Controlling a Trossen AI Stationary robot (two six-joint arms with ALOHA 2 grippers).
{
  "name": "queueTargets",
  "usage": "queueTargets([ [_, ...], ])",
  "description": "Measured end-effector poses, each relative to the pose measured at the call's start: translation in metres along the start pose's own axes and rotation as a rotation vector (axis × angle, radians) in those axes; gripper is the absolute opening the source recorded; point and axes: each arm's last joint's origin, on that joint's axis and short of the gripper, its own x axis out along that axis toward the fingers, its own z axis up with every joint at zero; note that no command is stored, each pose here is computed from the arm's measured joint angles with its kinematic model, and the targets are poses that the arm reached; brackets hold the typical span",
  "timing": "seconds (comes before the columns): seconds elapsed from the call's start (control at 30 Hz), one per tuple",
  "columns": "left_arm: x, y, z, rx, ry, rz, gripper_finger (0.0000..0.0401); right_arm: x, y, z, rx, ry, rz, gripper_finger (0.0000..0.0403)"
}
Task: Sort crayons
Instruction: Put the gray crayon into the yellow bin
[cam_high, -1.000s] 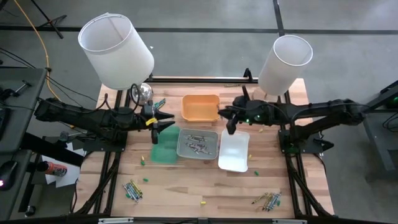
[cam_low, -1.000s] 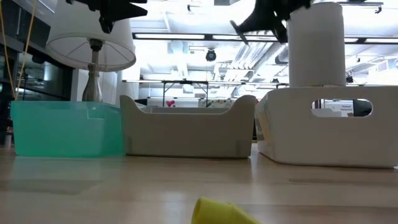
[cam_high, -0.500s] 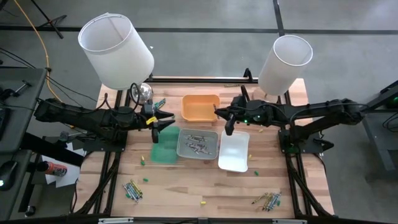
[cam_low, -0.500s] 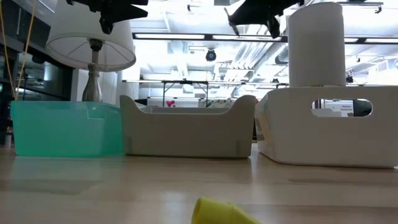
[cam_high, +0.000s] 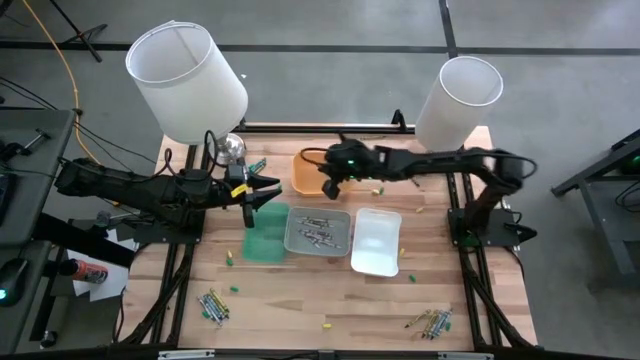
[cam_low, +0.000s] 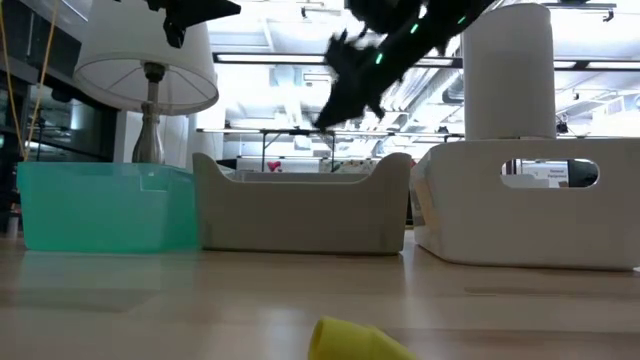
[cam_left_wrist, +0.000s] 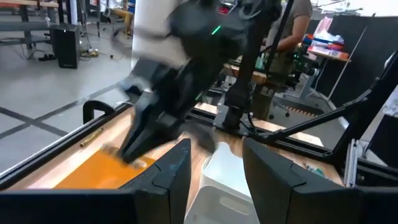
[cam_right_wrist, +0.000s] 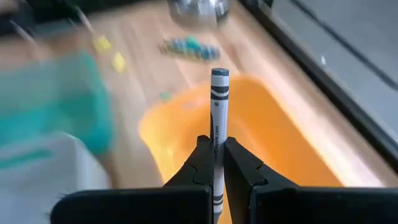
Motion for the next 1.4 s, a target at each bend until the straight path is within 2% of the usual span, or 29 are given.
queueTargets([
  [0.13, 0.0, 0.0, 0.0, -0.059, 0.002, 0.001, 0.0131, 0.033, -0.007, -0.014, 0.031, 0.13, -0.032, 0.0003],
  [0.27, 0.001, 0.0, -0.001, -0.068, 0.008, 0.002, 0.0131, 0.058, -0.011, -0.029, 0.06, 0.235, -0.058, 0.0003],
  [0.53, 0.001, 0.0, -0.001, -0.067, 0.011, 0.003, 0.0131, 0.081, -0.01, -0.045, 0.058, 0.299, -0.068, 0.0006],
  [0.67, 0.001, 0.0, -0.001, -0.066, 0.011, 0.003, 0.0131, 0.084, -0.009, -0.047, 0.125, 0.297, -0.079, 0.0021],
  [0.9, 0.001, 0.0, -0.001, -0.066, 0.012, 0.003, 0.0131, 0.084, -0.011, -0.048, 0.151, 0.307, -0.094, 0.0057],
  [1.17, 0.001, 0.0, -0.001, -0.041, 0.012, 0.003, 0.0131, 0.084, -0.016, -0.049, 0.186, 0.306, -0.123, 0.0123],
  [1.27, 0.001, 0.0, -0.001, -0.04, 0.012, 0.003, 0.0131, 0.079, -0.018, -0.041, 0.19, 0.267, -0.113, 0.0145],
  [1.4, 0.0, 0.0, -0.002, -0.038, 0.018, 0.004, 0.0131, 0.056, -0.022, -0.013, 0.163, 0.137, -0.075, 0.0164],
])
